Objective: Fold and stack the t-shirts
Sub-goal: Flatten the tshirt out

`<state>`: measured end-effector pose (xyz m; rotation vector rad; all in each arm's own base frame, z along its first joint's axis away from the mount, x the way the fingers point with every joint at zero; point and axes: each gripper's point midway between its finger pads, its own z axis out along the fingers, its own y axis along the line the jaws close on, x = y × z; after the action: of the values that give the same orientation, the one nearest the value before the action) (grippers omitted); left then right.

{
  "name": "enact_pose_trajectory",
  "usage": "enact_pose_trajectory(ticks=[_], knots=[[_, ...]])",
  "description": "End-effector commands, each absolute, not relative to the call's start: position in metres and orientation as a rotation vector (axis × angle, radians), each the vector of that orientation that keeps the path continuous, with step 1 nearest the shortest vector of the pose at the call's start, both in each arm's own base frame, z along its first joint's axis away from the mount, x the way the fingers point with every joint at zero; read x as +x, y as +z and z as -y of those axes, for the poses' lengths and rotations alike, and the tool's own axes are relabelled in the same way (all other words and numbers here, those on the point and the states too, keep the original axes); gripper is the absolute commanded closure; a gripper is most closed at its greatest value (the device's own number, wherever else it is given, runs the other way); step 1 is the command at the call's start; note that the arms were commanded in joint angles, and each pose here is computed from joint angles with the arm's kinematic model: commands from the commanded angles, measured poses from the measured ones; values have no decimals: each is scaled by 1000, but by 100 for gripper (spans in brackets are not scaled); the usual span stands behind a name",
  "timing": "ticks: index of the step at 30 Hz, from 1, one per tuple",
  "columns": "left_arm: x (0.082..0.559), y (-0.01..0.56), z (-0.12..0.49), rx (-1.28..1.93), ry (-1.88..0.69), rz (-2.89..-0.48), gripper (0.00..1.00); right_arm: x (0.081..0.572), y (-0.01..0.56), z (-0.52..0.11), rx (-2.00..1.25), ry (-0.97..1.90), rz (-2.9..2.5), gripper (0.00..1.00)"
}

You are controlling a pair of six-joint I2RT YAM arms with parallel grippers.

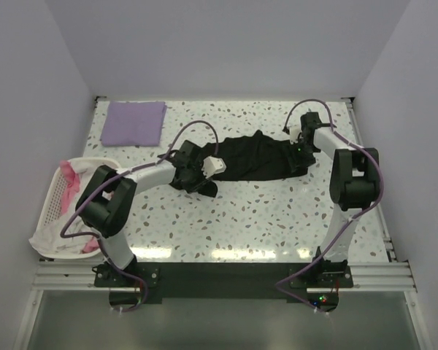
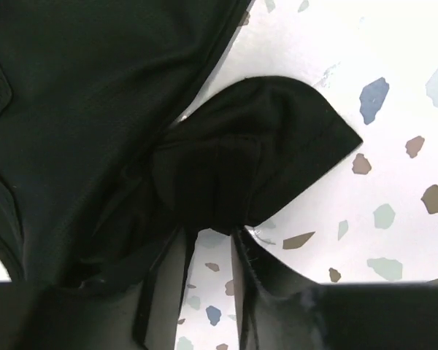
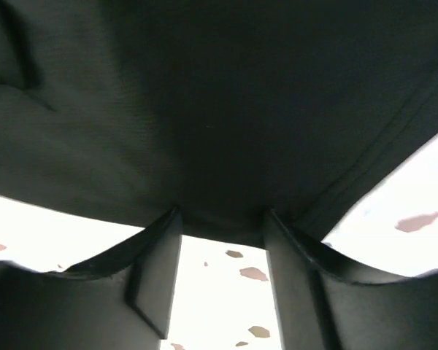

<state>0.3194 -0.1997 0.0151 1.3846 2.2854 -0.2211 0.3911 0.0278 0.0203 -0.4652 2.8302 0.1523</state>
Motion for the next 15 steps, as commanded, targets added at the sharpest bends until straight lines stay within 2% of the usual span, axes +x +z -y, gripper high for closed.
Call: enact_pose_trajectory(ticks=[1,2,3,5,10,15], knots=[[314,20,191,1393,-177,-2265,71,401,24,-15,-516,57,-2802,55],[310,22,190,1396,-186,-2266,82,398,25,-16,-524,62,-2806,61],[307,31,188,1391,-195,-2252,89,396,29,-17,-541,66,-2799,77],[292,42,187,1415,-278,-2250,100,387,35,-19,-561,89,-2807,100],[271,111,168,1397,-403,-2126,100,366,103,-20,-625,85,-2671,100],[270,183,144,1322,-398,-1997,100,349,178,-8,-639,-4,-2527,100]])
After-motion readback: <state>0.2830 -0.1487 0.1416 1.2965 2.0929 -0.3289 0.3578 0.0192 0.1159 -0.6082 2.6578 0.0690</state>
